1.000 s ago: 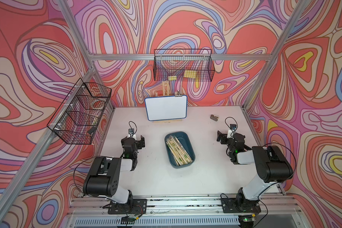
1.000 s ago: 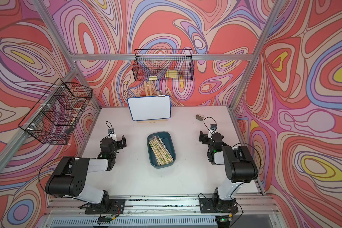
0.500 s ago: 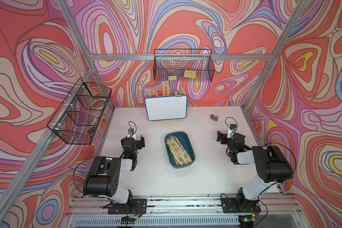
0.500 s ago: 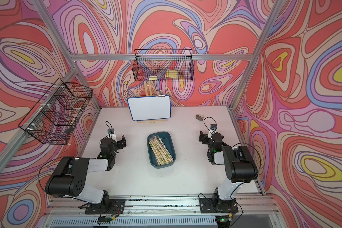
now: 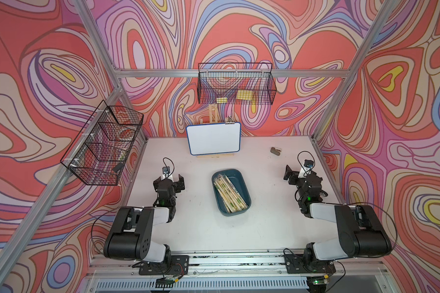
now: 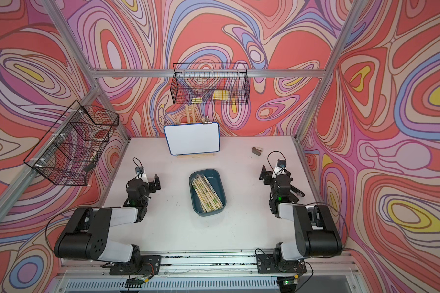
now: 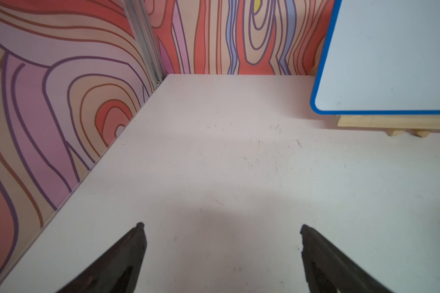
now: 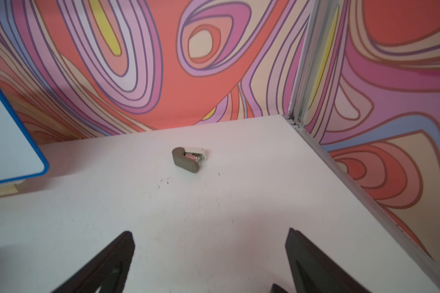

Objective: Take the paired disposable chopsticks out of the storage box
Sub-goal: Adjust the storage box at the center of the board.

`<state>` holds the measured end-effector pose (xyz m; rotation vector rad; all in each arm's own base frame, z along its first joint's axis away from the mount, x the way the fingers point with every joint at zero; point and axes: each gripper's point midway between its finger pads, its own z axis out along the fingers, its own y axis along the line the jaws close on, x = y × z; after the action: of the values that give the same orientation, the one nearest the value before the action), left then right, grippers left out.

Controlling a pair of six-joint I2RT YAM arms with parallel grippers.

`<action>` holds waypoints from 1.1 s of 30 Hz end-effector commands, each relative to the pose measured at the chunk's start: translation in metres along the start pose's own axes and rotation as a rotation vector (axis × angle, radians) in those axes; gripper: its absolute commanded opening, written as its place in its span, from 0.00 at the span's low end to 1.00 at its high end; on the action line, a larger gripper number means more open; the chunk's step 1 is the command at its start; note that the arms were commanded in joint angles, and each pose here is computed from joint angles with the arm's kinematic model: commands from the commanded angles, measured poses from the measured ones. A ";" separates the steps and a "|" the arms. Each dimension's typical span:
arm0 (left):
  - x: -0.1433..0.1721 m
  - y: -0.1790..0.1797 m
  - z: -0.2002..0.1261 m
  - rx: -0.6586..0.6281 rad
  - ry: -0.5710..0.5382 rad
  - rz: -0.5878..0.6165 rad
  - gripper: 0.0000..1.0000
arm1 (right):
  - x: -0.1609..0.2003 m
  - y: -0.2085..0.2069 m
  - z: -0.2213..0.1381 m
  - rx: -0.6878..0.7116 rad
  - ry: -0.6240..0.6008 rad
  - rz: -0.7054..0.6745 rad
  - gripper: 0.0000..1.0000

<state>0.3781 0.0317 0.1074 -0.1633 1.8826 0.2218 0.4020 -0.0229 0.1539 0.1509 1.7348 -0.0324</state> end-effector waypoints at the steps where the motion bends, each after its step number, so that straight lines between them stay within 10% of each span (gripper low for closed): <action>1: -0.013 0.011 -0.006 -0.050 -0.001 -0.020 1.00 | -0.013 -0.017 -0.005 0.103 0.059 0.112 0.98; 8: -0.056 0.030 -0.029 -0.127 -0.032 -0.103 1.00 | -0.039 0.012 -0.010 -0.011 0.220 0.335 0.98; 15: -0.080 0.021 -0.054 -0.091 0.218 -0.374 1.00 | -0.039 0.068 -0.019 -0.277 0.416 0.519 0.98; 25: -0.024 -0.082 -0.089 0.220 0.668 -0.378 1.00 | 0.036 0.154 -0.055 -0.408 0.759 0.564 0.95; 33: 0.023 -0.118 -0.104 0.272 0.772 -0.307 1.00 | 0.079 0.222 -0.081 -0.484 0.891 0.549 0.94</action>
<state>0.3136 -0.1092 0.1259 -0.3366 2.5306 -0.3635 0.3402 0.1997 0.1114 0.2710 2.4419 0.9633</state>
